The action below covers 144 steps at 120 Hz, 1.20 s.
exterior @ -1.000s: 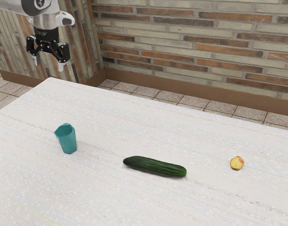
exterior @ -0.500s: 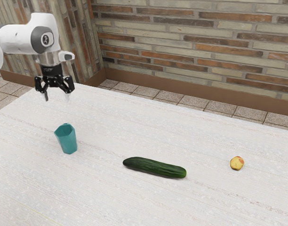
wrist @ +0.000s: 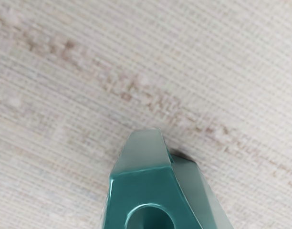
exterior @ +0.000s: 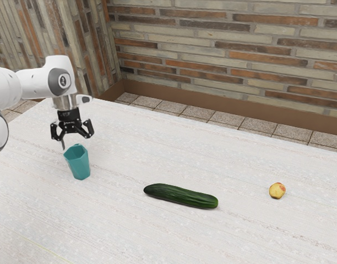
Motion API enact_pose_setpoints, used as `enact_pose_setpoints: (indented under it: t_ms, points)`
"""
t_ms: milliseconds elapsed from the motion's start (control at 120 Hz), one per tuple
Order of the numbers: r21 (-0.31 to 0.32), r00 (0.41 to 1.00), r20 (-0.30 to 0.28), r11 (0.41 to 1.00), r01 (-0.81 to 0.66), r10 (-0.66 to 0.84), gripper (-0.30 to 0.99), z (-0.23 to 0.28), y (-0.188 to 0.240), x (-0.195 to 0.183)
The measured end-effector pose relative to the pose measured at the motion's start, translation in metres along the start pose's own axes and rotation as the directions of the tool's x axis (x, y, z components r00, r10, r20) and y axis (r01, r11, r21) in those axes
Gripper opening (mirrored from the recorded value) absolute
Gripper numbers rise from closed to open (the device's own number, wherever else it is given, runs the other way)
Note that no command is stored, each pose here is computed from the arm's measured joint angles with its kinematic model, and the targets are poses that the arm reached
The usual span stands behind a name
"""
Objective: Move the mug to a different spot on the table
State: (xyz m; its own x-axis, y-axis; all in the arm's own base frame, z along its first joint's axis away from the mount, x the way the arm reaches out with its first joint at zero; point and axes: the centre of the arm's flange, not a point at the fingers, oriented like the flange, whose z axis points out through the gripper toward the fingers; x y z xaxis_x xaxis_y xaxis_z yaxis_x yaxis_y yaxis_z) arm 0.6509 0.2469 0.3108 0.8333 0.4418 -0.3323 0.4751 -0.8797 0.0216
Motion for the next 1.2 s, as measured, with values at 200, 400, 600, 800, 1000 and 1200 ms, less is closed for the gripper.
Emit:
enact_pose_setpoints:
  t_ms: [200,400,600,800,1000,1200]
  points:
    - [-0.006,1.000,-0.006,1.000,0.013,-0.013,0.62,0.019,-0.003,0.011]
    - [-0.008,1.000,-0.018,1.000,0.020,-0.020,0.44,0.029,-0.002,0.013]
    - [-0.007,0.999,-0.027,1.000,0.026,-0.026,0.27,0.031,-0.003,0.012]
    - [-0.002,0.999,-0.026,1.000,0.029,-0.029,0.12,0.027,-0.002,0.007]
    - [0.001,1.000,0.008,1.000,0.022,-0.022,0.09,0.010,0.008,-0.008]
    - [0.008,0.997,0.083,1.000,-0.006,0.006,0.00,-0.009,0.051,-0.039]
